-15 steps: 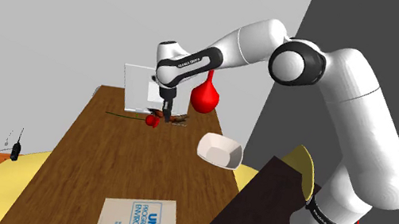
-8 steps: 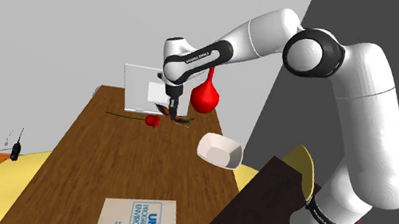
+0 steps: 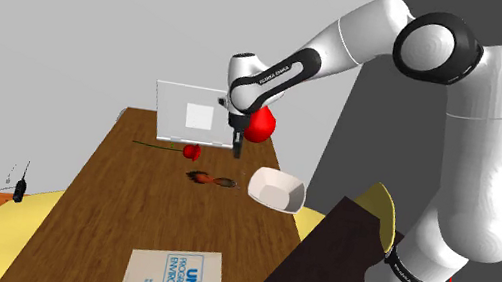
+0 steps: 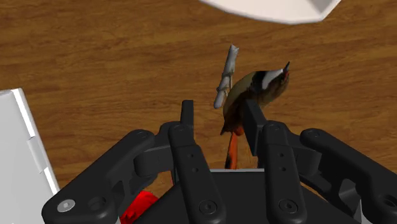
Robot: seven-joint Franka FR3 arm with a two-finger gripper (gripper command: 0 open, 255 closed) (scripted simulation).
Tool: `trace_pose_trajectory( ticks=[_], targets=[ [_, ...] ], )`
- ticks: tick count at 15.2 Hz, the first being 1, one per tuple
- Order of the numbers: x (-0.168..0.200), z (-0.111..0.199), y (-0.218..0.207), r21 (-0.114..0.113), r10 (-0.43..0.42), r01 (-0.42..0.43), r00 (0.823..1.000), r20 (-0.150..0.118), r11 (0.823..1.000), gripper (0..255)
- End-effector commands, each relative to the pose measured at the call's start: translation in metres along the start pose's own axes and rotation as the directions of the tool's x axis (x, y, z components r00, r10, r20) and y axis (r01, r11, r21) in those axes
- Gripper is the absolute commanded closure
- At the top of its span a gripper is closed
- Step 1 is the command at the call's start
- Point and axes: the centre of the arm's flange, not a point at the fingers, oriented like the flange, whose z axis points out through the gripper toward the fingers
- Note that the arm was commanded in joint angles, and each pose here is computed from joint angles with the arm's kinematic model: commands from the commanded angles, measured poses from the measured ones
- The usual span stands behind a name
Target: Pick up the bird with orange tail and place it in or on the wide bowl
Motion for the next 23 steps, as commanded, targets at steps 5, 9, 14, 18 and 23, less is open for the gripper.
trace_pose_trajectory(
  ticks=[5, 9, 14, 18, 23],
  targets=[
    [0.022, 0.052, -0.025, -0.037, -0.024, 0.022, 0.999, -0.046, 0.999, 0],
    [0.023, 0.073, -0.024, -0.037, -0.024, 0.022, 0.999, -0.046, 0.999, 0],
    [0.024, 0.092, -0.023, -0.037, -0.024, 0.022, 0.999, -0.046, 0.999, 0],
    [0.024, 0.092, -0.023, -0.037, -0.024, 0.022, 0.999, -0.046, 0.999, 0],
    [0.024, 0.092, -0.023, -0.037, -0.024, 0.022, 0.999, -0.046, 0.999, 255]
  ],
)
